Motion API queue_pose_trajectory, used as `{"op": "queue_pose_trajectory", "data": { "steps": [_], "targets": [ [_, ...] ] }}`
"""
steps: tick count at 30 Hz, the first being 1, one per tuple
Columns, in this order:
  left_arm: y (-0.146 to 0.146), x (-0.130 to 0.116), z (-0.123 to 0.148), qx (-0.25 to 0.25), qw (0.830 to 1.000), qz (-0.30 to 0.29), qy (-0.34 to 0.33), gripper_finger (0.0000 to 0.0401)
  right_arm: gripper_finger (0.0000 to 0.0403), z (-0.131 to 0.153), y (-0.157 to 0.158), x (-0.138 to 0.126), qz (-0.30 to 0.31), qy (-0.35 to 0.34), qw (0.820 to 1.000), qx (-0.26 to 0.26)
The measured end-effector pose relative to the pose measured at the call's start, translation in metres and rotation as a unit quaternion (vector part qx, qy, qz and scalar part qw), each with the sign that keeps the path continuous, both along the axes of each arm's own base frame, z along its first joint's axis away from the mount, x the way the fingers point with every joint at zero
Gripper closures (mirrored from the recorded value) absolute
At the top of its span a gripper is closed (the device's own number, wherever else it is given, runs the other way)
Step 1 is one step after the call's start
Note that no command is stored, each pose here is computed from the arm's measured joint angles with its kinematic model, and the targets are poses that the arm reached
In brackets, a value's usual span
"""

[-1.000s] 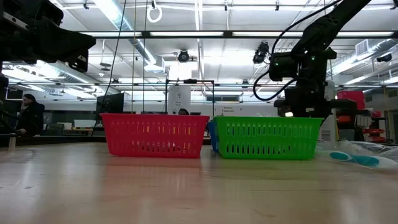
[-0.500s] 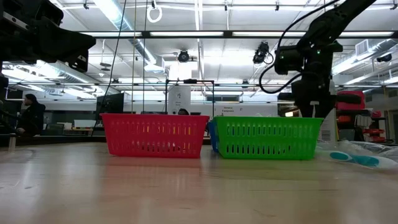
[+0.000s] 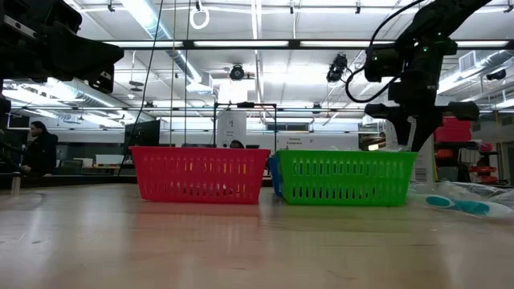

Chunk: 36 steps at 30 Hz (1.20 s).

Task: Pick & Place Travel size toiletries
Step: Put the top right toothpaste into the red bin

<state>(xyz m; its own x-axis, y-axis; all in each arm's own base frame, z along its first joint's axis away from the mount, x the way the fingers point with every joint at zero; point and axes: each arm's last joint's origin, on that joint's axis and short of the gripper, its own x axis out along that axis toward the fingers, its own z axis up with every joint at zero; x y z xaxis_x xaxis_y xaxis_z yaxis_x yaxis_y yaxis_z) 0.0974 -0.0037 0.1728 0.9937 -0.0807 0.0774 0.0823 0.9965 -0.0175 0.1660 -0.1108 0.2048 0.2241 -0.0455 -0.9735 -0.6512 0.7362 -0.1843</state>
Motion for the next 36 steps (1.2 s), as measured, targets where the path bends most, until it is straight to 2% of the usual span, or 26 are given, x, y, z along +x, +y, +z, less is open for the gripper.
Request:
{"op": "queue_pose_trajectory", "data": {
  "steps": [9, 15, 25, 36],
  "targets": [
    [0.0, 0.0, 0.0, 0.0, 1.0, 0.0, 0.0, 0.0369, 0.0325, 0.004, 0.003, -0.003, 0.001, -0.007, 1.0, -0.001],
    [0.0, 0.0, 0.0, 0.0, 1.0, 0.0, 0.0, 0.0369, 0.0325, 0.01, 0.011, 0.0, 0.004, -0.057, 0.997, 0.048],
    [0.0, 0.0, 0.0, 0.0, 1.0, 0.0, 0.0, 0.0369, 0.0323, 0.02, 0.024, 0.008, -0.029, -0.126, 0.986, 0.104],
    [0.0, 0.0, 0.0, 0.0, 1.0, 0.0, 0.0, 0.0369, 0.0323, 0.025, 0.034, 0.023, -0.039, -0.17, 0.978, 0.112]
  ]
}}
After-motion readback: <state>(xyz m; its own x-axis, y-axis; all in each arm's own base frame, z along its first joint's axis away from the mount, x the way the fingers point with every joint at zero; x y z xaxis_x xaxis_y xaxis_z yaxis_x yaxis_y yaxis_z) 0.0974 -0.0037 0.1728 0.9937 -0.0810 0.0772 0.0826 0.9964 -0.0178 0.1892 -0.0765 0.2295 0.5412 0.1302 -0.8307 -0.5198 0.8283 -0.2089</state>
